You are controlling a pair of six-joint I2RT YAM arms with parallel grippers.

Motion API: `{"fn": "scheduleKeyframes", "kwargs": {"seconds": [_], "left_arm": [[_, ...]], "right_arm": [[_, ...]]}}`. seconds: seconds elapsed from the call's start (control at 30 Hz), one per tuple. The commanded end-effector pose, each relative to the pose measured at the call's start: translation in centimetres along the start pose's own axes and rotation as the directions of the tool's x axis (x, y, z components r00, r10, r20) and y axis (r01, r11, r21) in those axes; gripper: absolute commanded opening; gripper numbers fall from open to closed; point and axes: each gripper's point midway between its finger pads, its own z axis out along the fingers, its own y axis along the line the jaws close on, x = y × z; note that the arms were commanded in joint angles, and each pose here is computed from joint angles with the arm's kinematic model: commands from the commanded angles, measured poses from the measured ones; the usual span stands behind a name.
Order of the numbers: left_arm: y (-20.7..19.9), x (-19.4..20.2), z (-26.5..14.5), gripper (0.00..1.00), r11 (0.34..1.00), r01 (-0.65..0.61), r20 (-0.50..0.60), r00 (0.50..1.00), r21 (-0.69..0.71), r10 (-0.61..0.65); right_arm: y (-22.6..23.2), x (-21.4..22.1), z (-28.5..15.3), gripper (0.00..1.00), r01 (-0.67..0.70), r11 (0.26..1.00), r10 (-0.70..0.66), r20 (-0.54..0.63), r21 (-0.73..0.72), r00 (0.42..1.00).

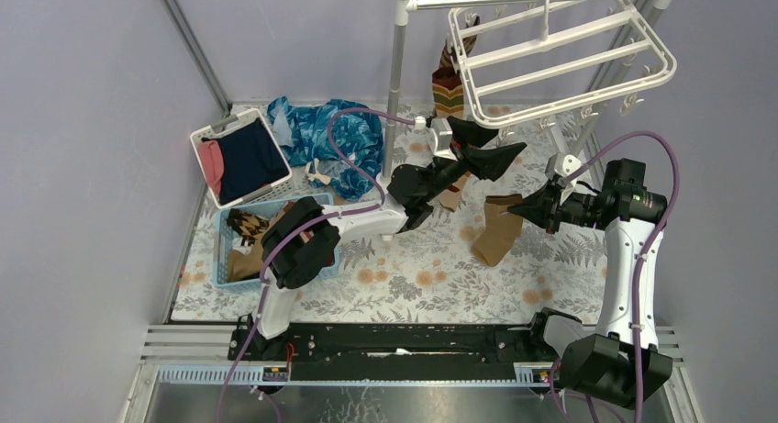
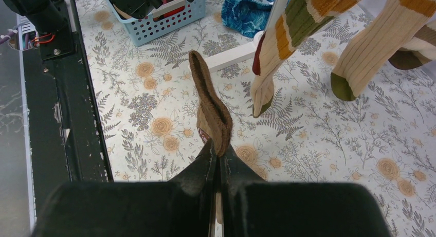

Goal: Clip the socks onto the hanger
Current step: Open the clamp at the hanger.

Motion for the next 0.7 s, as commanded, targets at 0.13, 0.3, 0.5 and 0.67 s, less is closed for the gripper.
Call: {"fn": "scheduleKeyframes", "kwargs": {"seconds": [0.13,0.3,0.5,0.67], "left_arm": [[-0.4,-3.4,1.1,0.68,0.999,-0.040,0.075,0.996,-0.025,0.042],[-0.6,-4.0,1.3,0.69,0.999,-0.049,0.082,0.995,-0.018,0.050],[-0.8,-4.8,1.3,0.70,0.998,-0.062,0.092,0.994,-0.015,0.063],[-0.9,-5.1,1.1,0.70,0.997,-0.068,0.099,0.993,-0.023,0.070]], "right_arm": [[0.7,-0.8,0.3,0.05,-0.002,1.000,0.003,0.040,-0.030,0.999],[0.7,-0.7,0.3,0.05,-0.002,1.000,0.003,0.038,-0.029,0.999],[0.7,-0.6,0.4,0.04,-0.003,1.000,0.004,0.037,-0.031,0.999],[0.7,-0.7,0.3,0.04,-0.002,1.000,0.004,0.037,-0.030,0.999]]}}
